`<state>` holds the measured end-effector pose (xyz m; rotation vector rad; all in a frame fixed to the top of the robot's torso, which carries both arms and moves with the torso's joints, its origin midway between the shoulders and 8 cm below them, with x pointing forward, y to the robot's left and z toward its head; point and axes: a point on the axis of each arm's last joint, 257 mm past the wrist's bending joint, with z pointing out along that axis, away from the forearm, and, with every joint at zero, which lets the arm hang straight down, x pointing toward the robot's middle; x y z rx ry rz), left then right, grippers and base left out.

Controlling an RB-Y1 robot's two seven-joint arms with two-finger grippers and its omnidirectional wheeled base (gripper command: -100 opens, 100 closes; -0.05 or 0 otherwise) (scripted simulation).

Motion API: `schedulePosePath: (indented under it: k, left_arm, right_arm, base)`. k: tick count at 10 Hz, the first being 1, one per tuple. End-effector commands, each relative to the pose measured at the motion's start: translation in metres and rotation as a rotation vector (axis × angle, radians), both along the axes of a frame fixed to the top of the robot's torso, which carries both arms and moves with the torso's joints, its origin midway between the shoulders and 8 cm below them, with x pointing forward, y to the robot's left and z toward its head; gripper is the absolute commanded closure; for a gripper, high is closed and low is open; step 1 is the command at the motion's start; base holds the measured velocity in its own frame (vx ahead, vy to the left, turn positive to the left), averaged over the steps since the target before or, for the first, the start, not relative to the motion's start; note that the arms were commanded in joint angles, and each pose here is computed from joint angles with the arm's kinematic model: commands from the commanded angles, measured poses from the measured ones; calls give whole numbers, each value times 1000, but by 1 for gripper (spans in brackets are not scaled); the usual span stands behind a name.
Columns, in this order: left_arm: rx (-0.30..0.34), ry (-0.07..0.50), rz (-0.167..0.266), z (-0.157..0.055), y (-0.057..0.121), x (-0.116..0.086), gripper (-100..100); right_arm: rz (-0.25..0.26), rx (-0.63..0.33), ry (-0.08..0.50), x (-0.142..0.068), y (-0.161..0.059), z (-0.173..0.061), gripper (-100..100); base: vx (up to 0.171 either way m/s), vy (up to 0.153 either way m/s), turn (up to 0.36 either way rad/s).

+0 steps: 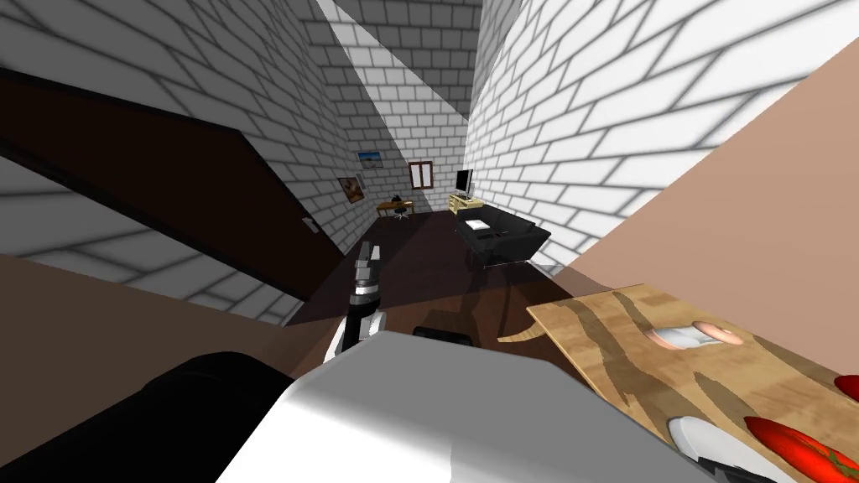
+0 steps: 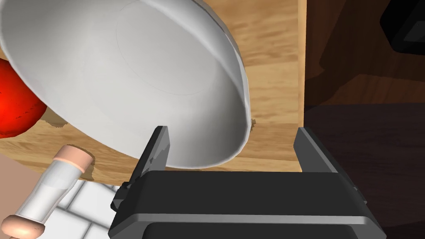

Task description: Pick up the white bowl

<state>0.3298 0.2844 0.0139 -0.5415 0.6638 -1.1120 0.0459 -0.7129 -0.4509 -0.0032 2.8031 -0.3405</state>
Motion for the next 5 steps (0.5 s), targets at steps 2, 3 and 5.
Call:
schedulePosePath:
  k: [2,3,5]
  left_arm:
    - [0,0,0,0,0,0,0]
    - [0,0,0,0,0,0,0]
    - [0,0,0,0,0,0,0]
  right_arm:
    - [-69,-2,0,-8,-4,-6,-100]
    - [-52,-2,0,-6,-3,-4,-100]
    - [-56,-2,-1,-7,-4,-4,100]
  base:
    - [-137,7,287]
    - [-57,-1,51]
    - [-5,0,-6]
